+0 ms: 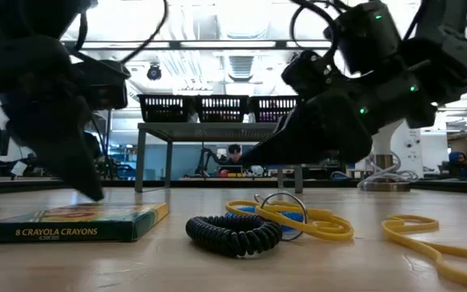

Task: Pick & Place Office Desk Supplies
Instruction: Put the crayon box into the left black bin

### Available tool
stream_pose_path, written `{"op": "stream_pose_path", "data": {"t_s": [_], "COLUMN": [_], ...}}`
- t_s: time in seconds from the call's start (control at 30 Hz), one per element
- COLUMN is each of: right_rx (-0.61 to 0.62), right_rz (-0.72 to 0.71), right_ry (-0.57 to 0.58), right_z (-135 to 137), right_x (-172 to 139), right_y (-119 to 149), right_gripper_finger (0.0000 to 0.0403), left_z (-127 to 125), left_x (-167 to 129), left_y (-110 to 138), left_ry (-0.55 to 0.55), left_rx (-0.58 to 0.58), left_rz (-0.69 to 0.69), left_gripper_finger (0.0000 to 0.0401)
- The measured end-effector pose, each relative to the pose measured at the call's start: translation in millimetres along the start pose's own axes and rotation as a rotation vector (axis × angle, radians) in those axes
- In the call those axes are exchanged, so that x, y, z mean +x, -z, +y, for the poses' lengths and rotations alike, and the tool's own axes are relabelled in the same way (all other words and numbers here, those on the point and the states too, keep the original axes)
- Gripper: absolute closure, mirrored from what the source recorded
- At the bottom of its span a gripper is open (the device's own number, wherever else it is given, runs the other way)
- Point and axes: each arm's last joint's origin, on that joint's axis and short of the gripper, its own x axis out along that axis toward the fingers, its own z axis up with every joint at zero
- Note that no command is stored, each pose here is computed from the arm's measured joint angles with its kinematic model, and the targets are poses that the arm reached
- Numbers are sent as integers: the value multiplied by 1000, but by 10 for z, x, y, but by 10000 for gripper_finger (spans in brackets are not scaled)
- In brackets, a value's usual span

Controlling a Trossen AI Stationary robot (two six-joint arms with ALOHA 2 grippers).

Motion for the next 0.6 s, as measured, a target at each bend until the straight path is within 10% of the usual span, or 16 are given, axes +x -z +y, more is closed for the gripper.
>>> {"op": "stream_pose_path", "data": {"t_s": [0.23,0.6], "right_rx": [-30,-157], "right_rz": [23,246], "right_ry": [-88,-140], "right_z": [101,107], "right_x": [309,283], "right_y": [-112,-534], "right_gripper_finger": [266,202], "left_z": [-237,-429], "left_x": [-128,-237], "left_y": [112,549], "left_ry": [-36,-29], "left_rx": [1,-135], "left_rz": [171,32], "left_gripper_finger": [264,350]}}
